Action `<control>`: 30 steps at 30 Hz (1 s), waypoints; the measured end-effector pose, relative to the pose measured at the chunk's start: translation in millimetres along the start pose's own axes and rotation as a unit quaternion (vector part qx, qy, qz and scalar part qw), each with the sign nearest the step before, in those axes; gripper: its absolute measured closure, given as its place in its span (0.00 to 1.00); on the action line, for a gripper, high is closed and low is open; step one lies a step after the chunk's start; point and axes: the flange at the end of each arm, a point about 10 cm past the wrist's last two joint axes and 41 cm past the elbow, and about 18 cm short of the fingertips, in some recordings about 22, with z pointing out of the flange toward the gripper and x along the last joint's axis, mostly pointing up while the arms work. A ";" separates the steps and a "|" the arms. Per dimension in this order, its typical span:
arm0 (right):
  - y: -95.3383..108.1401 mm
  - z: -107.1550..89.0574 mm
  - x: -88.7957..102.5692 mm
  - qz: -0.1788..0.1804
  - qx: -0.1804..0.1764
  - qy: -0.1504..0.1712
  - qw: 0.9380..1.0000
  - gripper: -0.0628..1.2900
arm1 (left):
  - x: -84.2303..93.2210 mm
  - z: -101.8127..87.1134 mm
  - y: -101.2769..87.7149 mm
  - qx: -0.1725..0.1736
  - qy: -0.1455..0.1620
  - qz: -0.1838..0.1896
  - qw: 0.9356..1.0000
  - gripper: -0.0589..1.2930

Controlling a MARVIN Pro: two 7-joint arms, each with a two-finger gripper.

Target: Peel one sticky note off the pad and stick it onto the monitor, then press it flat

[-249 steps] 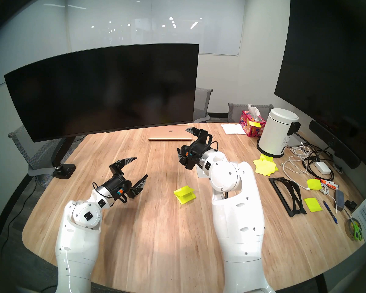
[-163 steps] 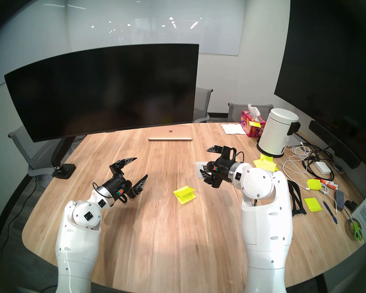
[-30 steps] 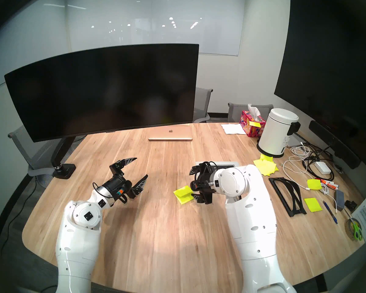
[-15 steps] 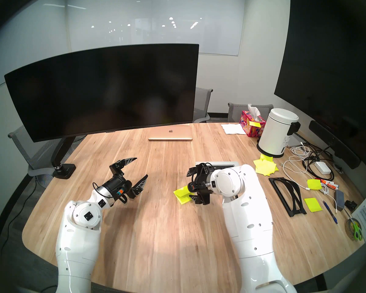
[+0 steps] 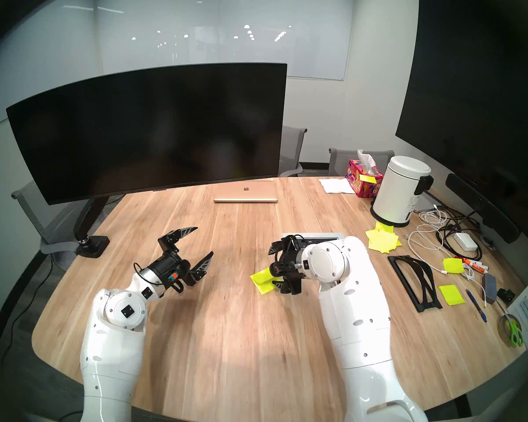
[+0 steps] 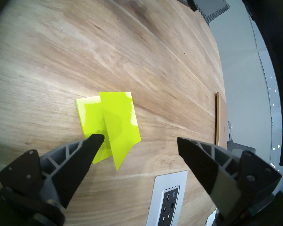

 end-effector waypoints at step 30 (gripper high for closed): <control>4.9 7.1 0.8 -0.007 0.010 0.010 1.000 0.05 | 0.0 0.0 0.0 0.000 0.000 0.000 1.000 0.02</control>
